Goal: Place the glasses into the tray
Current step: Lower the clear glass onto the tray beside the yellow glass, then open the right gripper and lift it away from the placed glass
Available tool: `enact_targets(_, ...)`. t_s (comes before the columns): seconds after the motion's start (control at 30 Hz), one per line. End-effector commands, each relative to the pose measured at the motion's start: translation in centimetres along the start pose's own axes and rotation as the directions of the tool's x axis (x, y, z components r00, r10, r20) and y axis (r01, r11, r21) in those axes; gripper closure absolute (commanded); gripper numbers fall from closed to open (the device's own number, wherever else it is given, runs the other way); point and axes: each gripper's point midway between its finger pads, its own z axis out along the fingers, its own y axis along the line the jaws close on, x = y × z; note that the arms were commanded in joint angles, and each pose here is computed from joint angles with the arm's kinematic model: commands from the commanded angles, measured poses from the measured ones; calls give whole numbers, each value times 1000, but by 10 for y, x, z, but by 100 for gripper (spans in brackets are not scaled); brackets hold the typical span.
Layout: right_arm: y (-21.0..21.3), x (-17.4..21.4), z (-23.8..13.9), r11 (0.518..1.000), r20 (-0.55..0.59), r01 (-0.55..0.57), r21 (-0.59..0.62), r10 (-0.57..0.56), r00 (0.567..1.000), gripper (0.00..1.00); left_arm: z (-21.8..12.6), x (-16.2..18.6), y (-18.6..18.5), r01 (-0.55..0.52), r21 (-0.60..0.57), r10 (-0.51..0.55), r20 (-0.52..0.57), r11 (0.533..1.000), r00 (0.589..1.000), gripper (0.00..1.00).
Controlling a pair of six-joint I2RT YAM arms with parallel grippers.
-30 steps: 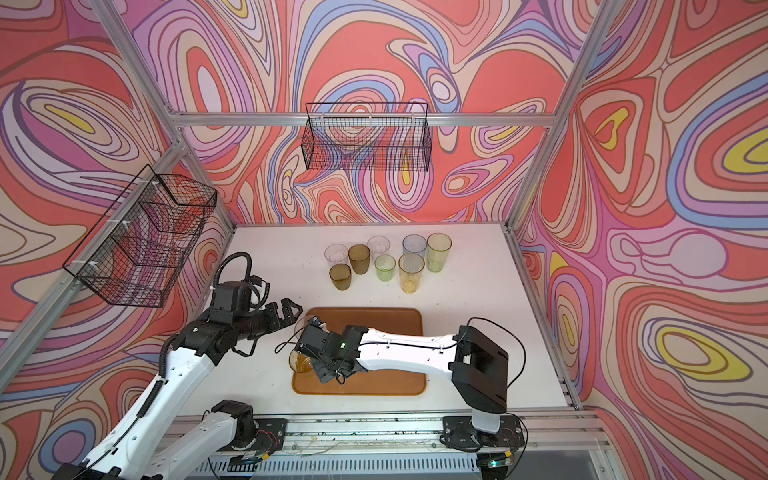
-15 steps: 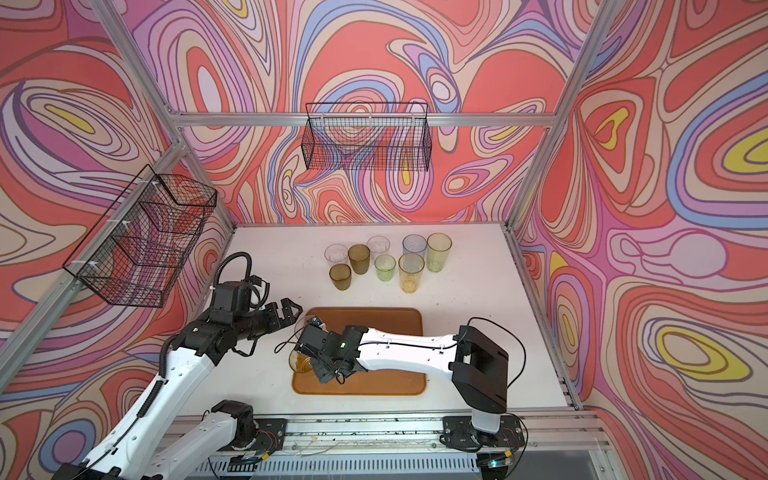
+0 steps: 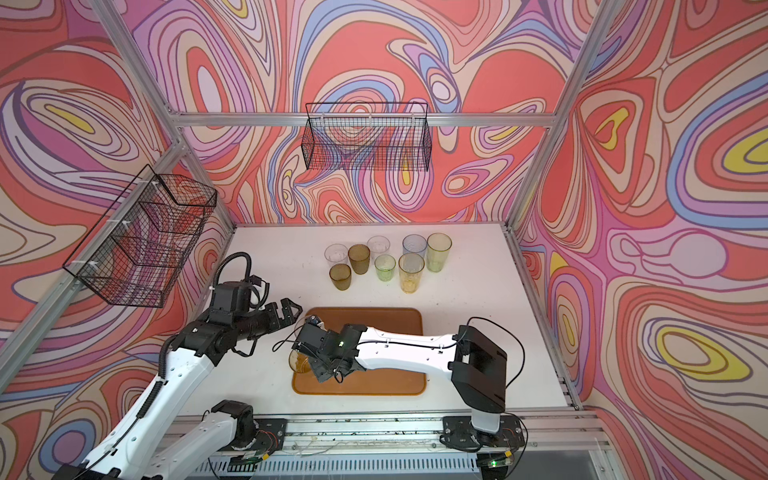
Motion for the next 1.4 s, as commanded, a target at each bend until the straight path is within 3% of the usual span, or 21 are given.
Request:
enact_targets(0.0,-1,-8,-9,1000,30,-8,15,8,1000,77,0,0,2,-2,-1,2,10,1000,1000,0)
enact_targets(0.1,-3,-9,-12,1000,38,-16,26,15,999,76,0,0,1,-1,3,1,7,1000,1000,0)
enact_targets(0.33,-18,-21,-38,995,143,-74,63,64,988,59,-1,0,0,-5,5,4,9,1000,1000,0)
enact_targets(0.6,-28,-26,-59,993,214,-98,62,83,973,21,-6,-5,-3,-3,5,3,19,1000,1000,0)
enact_targets(0.77,-37,-23,-70,991,269,-130,43,114,956,9,-10,-12,-11,1,35,-2,40,999,999,0)
enact_targets(0.93,-47,-24,-84,988,340,-153,15,139,930,2,-12,-17,-16,-3,25,3,25,1000,1000,0)
enact_targets(1.27,-84,-22,-121,972,464,-227,-62,230,855,2,-8,-26,-27,-26,-24,26,2,999,1000,0)
enact_targets(1.37,-98,-19,-130,964,486,-244,-103,263,833,2,-15,-37,-45,-45,-17,46,56,999,997,0)
